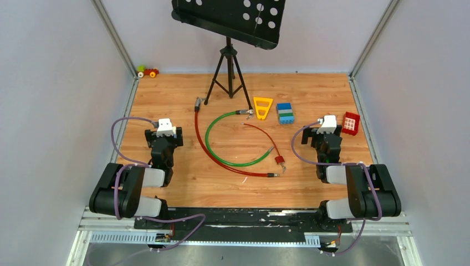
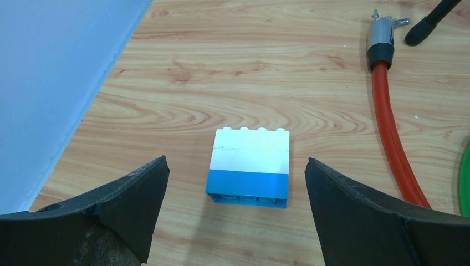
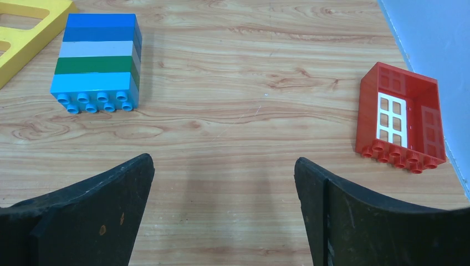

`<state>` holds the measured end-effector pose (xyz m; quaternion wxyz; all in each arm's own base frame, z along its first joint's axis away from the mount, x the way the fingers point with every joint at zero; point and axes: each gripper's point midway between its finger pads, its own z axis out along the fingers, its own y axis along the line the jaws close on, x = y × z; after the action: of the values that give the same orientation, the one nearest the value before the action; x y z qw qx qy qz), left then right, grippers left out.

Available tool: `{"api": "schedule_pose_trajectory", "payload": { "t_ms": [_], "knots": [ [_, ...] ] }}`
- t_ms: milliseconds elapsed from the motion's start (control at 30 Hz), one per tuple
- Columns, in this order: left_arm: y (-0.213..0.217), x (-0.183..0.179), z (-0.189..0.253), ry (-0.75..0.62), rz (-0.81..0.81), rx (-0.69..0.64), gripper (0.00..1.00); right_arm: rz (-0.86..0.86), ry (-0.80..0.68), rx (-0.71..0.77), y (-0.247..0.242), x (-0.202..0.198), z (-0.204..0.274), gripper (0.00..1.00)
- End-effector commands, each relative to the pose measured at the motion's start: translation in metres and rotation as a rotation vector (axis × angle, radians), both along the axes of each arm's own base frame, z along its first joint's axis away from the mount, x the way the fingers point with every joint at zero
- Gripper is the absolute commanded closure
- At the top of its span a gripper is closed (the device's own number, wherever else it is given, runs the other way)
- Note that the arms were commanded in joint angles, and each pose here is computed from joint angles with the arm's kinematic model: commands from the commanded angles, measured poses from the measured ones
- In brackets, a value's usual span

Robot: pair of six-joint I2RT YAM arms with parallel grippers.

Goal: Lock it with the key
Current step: Pick up the lock from the center of the board.

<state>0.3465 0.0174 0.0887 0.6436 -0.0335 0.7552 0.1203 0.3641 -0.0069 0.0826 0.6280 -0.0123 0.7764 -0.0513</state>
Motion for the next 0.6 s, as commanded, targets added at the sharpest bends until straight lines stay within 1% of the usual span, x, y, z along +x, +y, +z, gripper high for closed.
{"api": "schedule_pose_trajectory", "payload": {
  "t_ms": [0,567],
  "knots": [
    [0.0017,0.005,0.0171,-0.068,0.005,0.001,0.0,0.014,-0.058,-0.002,0.0018,0.0056,0.0153,0.0],
    [0.0019,0.0048,0.0172,-0.069,0.006,-0.001,0.0,0.009,-0.056,0.009,-0.0003,0.0057,0.0151,0.0]
  ]
}}
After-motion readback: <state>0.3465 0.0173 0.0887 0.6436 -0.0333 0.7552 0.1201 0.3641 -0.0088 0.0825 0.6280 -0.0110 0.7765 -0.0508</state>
